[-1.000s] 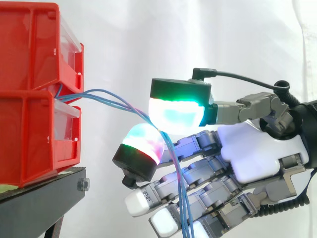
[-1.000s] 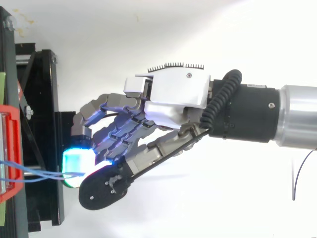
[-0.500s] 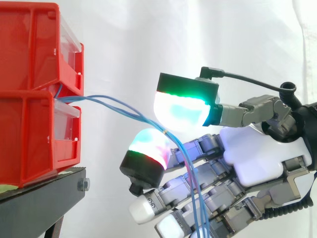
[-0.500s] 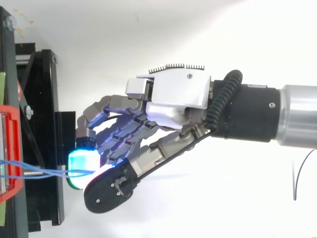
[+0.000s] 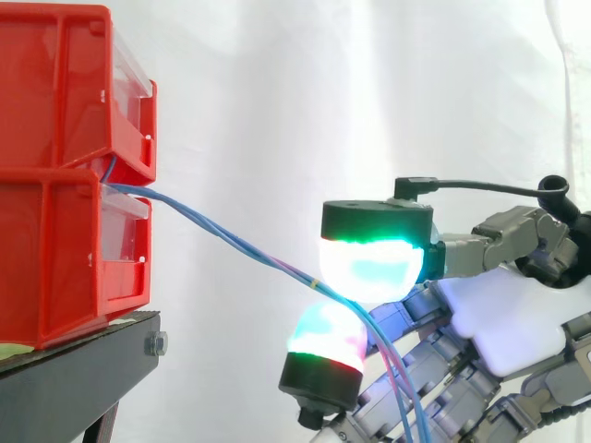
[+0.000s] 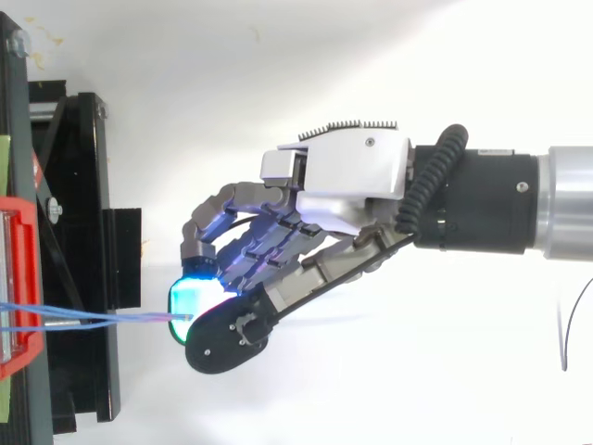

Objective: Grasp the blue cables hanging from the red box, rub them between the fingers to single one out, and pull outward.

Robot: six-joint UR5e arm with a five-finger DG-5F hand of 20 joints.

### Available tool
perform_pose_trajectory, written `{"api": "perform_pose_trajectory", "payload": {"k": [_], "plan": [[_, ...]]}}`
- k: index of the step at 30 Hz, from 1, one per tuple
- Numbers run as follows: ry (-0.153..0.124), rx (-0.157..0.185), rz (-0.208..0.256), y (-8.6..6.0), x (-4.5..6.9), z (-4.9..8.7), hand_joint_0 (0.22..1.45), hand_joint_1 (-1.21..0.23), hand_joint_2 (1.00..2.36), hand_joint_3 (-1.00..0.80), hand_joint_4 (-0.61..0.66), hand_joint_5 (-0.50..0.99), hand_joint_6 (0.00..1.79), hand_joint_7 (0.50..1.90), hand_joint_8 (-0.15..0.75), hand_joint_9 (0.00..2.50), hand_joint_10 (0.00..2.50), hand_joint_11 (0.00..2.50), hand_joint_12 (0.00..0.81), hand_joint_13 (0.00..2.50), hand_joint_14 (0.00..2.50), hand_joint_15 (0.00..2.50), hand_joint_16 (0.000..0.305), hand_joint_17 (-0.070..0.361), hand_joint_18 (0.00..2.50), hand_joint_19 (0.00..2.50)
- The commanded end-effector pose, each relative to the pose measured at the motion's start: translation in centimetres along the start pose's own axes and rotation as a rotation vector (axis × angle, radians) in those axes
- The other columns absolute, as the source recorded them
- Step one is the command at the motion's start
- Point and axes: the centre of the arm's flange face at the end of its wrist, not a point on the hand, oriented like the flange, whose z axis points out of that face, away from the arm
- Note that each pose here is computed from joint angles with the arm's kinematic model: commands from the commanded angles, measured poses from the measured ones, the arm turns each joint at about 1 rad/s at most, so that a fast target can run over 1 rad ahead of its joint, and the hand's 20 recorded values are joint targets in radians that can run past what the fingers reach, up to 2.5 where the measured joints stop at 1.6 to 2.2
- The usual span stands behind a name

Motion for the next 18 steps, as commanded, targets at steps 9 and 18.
{"api": "perform_pose_trajectory", "payload": {"k": [9,18], "plan": [[0.001,-0.007,-0.056,1.2,0.4,-1.0,0.67,-0.88,1.02,-0.21,-0.02,-0.18,0.91,1.06,0.259,0.72,0.01,0.36,0.359,0.76,0.02,0.52,0.044,0.099,0.69,0.54],[0.010,-0.031,-0.054,1.7,0.7,-0.8,0.70,-0.94,1.00,-0.50,0.06,-0.18,0.90,0.99,0.253,0.68,0.01,0.35,0.355,0.74,0.02,0.51,0.044,0.099,0.70,0.51]]}}
